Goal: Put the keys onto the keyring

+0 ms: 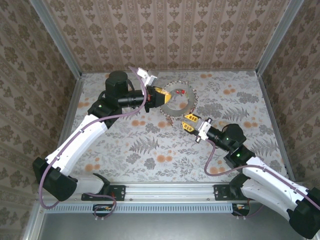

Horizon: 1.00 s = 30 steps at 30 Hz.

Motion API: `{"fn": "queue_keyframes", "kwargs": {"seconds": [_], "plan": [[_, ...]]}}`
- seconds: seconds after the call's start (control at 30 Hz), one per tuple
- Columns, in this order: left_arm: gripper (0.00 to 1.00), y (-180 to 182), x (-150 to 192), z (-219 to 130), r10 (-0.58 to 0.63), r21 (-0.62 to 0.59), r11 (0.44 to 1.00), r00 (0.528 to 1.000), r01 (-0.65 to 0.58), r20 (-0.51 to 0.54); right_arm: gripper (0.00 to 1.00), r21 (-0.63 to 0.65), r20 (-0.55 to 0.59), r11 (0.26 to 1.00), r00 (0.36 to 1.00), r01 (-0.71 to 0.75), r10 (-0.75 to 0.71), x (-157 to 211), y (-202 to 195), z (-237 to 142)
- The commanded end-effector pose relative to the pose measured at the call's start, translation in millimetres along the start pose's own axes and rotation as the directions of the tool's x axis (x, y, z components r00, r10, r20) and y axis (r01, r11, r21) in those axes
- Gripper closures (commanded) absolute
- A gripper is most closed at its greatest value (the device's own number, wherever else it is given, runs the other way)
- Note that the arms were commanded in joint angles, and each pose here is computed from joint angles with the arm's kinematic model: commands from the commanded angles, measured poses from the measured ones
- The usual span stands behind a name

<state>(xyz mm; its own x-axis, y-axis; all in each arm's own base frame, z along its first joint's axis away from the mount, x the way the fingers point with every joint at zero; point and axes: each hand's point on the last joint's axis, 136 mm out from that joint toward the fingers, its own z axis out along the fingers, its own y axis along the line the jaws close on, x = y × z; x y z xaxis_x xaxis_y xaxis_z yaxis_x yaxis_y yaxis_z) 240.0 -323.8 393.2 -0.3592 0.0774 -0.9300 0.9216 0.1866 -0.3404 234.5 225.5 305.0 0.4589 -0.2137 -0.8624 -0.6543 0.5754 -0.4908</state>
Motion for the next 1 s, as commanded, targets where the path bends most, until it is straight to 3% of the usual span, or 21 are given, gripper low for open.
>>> {"fn": "queue_keyframes", "kwargs": {"seconds": [0.0, 0.4, 0.97], "plan": [[1.0, -12.0, -26.3, -6.7, 0.064, 0.024, 0.998, 0.996, -0.066, 0.062, 0.73, 0.03, 0.013, 0.999, 1.0, 0.011, -0.012, -1.5, -3.8, -0.3], [1.0, -10.4, -29.5, -3.8, 0.053, 0.018, 0.998, 0.996, -0.055, 0.073, 0.76, 0.058, 0.026, 0.998, 1.0, -0.015, 0.014, -3.2, -10.7, 6.2], [1.0, -1.6, -33.0, 5.0, 0.042, -0.056, 0.998, 0.987, -0.034, 0.156, 0.77, 0.26, 0.006, 0.963, 0.998, -0.067, 0.068, 13.3, -33.8, 7.4]]}}
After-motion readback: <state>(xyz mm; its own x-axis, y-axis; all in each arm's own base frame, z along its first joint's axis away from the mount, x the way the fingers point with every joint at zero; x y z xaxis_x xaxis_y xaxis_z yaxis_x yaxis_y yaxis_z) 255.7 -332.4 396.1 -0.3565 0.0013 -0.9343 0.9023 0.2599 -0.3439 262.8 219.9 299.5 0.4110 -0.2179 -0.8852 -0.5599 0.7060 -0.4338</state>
